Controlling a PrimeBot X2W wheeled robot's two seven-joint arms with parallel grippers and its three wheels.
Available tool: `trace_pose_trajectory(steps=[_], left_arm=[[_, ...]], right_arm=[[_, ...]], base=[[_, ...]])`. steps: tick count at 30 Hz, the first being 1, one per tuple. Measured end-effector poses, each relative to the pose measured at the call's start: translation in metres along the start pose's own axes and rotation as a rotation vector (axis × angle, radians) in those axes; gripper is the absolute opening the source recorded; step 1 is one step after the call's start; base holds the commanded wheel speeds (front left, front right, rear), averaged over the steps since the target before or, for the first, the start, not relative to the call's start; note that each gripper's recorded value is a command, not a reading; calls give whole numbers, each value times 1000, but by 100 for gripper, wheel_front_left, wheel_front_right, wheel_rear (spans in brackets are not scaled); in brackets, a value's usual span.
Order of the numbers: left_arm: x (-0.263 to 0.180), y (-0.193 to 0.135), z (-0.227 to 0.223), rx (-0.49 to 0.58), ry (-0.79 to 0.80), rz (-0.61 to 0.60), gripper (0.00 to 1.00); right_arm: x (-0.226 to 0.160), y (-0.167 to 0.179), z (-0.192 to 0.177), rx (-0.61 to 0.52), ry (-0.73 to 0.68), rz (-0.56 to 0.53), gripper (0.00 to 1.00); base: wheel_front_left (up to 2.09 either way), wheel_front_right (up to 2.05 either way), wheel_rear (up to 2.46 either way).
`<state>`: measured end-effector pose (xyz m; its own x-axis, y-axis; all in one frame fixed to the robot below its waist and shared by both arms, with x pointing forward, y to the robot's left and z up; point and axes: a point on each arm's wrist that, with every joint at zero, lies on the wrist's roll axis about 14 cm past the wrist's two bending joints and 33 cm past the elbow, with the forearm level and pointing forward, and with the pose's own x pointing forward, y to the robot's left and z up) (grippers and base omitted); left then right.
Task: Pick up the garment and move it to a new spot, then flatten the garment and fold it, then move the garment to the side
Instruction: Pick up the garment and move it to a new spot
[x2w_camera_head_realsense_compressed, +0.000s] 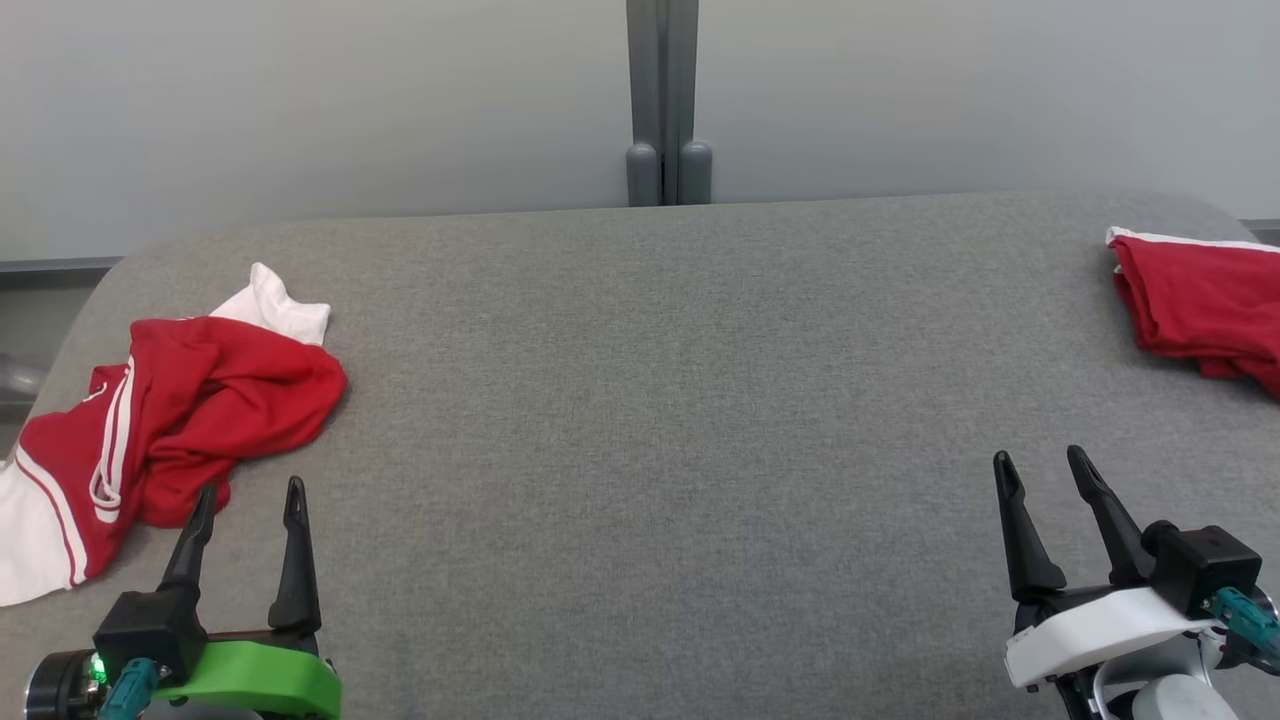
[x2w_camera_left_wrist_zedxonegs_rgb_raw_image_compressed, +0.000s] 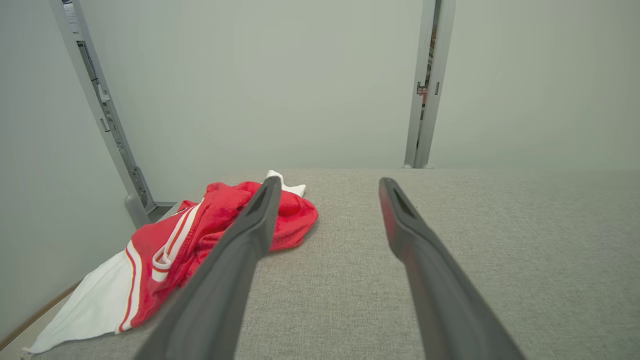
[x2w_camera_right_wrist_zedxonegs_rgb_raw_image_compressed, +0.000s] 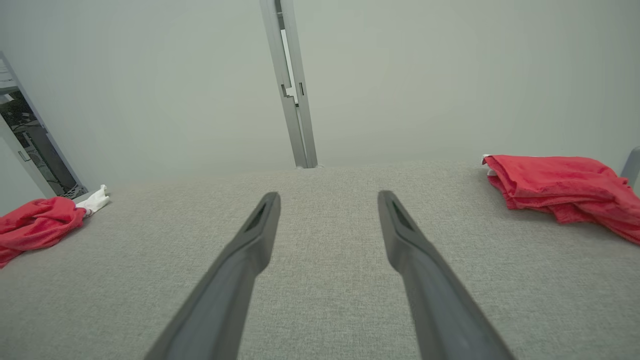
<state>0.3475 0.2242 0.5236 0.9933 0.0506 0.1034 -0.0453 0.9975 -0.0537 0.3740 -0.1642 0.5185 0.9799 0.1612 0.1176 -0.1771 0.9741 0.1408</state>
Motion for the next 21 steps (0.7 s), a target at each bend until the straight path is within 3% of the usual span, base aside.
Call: trace_pose_trajectory(steps=[21], left_arm=[[-41, 65, 10, 30, -10, 211, 100]], right_arm=[[31, 59, -18, 27, 42, 176, 100]], base=[[0, 0, 0]])
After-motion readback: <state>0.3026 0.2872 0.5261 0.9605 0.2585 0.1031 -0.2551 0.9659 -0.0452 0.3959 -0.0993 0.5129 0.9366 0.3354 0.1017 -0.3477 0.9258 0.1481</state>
